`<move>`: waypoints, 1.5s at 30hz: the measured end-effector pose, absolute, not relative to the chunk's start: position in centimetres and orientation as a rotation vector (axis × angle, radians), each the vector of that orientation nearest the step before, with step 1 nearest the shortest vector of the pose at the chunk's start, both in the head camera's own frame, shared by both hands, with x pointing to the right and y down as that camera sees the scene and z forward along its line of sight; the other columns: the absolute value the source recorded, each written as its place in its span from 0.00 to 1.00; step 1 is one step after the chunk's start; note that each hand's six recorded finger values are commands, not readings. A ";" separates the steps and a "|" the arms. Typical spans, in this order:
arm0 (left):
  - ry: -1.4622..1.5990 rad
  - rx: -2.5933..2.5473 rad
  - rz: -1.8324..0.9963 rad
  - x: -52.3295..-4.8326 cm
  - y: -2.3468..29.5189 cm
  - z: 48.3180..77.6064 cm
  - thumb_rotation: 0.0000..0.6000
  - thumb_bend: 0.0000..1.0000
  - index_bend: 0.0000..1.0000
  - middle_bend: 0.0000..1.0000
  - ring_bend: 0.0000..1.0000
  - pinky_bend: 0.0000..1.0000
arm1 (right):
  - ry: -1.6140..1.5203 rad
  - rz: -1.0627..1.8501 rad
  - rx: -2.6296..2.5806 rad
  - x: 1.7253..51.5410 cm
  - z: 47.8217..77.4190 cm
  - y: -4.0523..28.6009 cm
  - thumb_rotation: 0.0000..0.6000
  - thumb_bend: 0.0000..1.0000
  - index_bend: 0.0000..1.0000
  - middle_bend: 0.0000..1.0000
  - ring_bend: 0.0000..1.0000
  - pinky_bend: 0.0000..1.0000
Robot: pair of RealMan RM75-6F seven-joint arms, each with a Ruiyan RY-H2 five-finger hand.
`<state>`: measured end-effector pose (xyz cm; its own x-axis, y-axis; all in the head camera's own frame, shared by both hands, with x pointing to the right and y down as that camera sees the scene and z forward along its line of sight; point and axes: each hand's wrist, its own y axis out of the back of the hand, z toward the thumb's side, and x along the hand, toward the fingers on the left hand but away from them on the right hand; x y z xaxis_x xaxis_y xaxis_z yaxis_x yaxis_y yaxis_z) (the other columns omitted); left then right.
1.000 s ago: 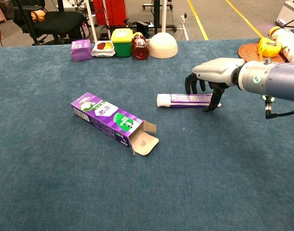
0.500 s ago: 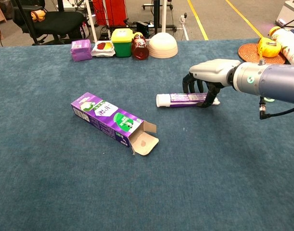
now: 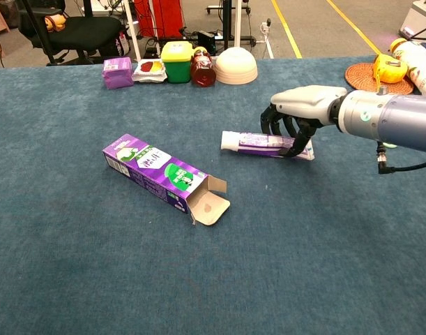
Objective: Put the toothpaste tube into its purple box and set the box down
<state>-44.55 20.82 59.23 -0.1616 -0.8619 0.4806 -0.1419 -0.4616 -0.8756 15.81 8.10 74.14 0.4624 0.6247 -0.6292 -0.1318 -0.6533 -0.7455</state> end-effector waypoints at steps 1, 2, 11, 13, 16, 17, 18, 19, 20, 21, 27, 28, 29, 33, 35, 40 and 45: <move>1.152 -1.554 -1.677 -44.5 20.8 59.3 1.00 0.06 0.00 0.00 0.00 0.08 | -0.418 1.249 -1.951 15.8 73.9 8.1 1.00 0.50 0.55 0.61 0.57 0.56; 1.149 -1.557 -1.677 -44.4 20.8 59.3 1.00 0.06 0.00 0.00 0.00 0.08 | -0.428 1.240 -1.955 15.9 73.7 8.0 1.00 0.50 0.55 0.61 0.57 0.56; 1.071 -1.582 -1.597 -42.8 19.6 59.5 1.00 0.06 0.00 0.00 0.00 0.08 | -0.507 1.189 -1.951 17.9 70.5 7.3 1.00 0.50 0.55 0.61 0.57 0.57; 1.032 -1.585 -1.560 -42.3 18.9 59.6 1.00 0.06 0.00 0.00 0.00 0.08 | -0.519 1.188 -1.946 18.3 69.9 7.2 1.00 0.51 0.55 0.61 0.58 0.58; 0.956 -1.600 -1.495 -41.3 17.6 59.8 1.00 0.06 0.00 0.00 0.00 0.08 | -0.536 1.187 -1.922 19.1 69.0 7.1 1.00 0.50 0.56 0.61 0.58 0.58; 0.943 -1.604 -1.485 -41.1 17.4 59.9 1.00 0.06 0.00 0.00 0.00 0.08 | -0.542 1.189 -1.909 19.4 68.6 7.0 1.00 0.50 0.56 0.61 0.58 0.58; 0.918 -1.613 -1.467 -40.8 17.0 60.1 1.00 0.06 0.00 0.00 0.00 0.08 | -0.546 1.191 -1.900 19.6 68.3 7.0 1.00 0.50 0.56 0.61 0.58 0.58; 0.899 -1.622 -1.456 -40.6 16.7 60.2 1.00 0.06 0.00 0.00 0.00 0.08 | -0.551 1.194 -1.892 19.8 68.1 7.0 1.00 0.50 0.56 0.62 0.58 0.59; 0.878 -1.633 -1.444 -40.3 16.4 60.4 1.00 0.06 0.00 0.00 0.00 0.08 | -0.557 1.199 -1.882 20.0 67.8 7.0 1.00 0.51 0.56 0.62 0.58 0.59; 0.853 -1.646 -1.430 -40.0 16.1 60.6 1.00 0.06 0.00 0.00 0.00 0.08 | -0.562 1.204 -1.872 20.2 67.6 7.0 1.00 0.51 0.56 0.62 0.59 0.60; 0.629 -1.725 -1.264 -36.0 13.3 62.1 1.00 0.06 0.00 0.00 0.00 0.08 | -0.607 1.241 -1.808 21.5 65.9 7.0 1.00 0.52 0.57 0.63 0.60 0.63; 0.594 -1.738 -1.227 -35.2 12.8 62.3 1.00 0.06 0.00 0.00 0.00 0.08 | -0.612 1.248 -1.800 21.7 65.7 7.0 1.00 0.52 0.57 0.63 0.60 0.63; 0.568 -1.744 -1.199 -34.5 12.4 62.5 1.00 0.06 0.00 0.00 0.00 0.08 | -0.617 1.257 -1.789 21.9 65.5 7.1 1.00 0.52 0.57 0.63 0.60 0.63; 0.463 -1.758 -1.076 -31.5 11.0 63.4 1.00 0.06 0.00 0.00 0.00 0.08 | -0.630 1.288 -1.754 22.8 64.8 7.2 1.00 0.53 0.57 0.63 0.60 0.63; 0.390 -1.753 -1.027 -29.8 10.6 64.3 1.00 0.06 0.00 0.00 0.00 0.08 | -0.638 1.310 -1.733 23.6 64.5 7.2 1.00 0.53 0.57 0.63 0.60 0.63; 0.180 -1.763 -0.972 -25.8 11.3 67.4 1.00 0.06 0.00 0.00 0.00 0.08 | -0.649 1.346 -1.710 25.0 64.1 7.2 1.00 0.53 0.57 0.63 0.60 0.63; 0.046 -1.738 -0.919 -23.1 12.1 69.8 1.00 0.06 0.00 0.00 0.00 0.08 | -0.642 1.358 -1.700 25.5 64.0 7.4 1.00 0.53 0.57 0.63 0.60 0.63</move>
<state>-23.06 12.09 69.83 0.6968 -0.4600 0.5503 0.4023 -0.3845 -0.8308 25.47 7.41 63.97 0.2802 0.8070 -0.5198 -0.1108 -0.5107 -0.8526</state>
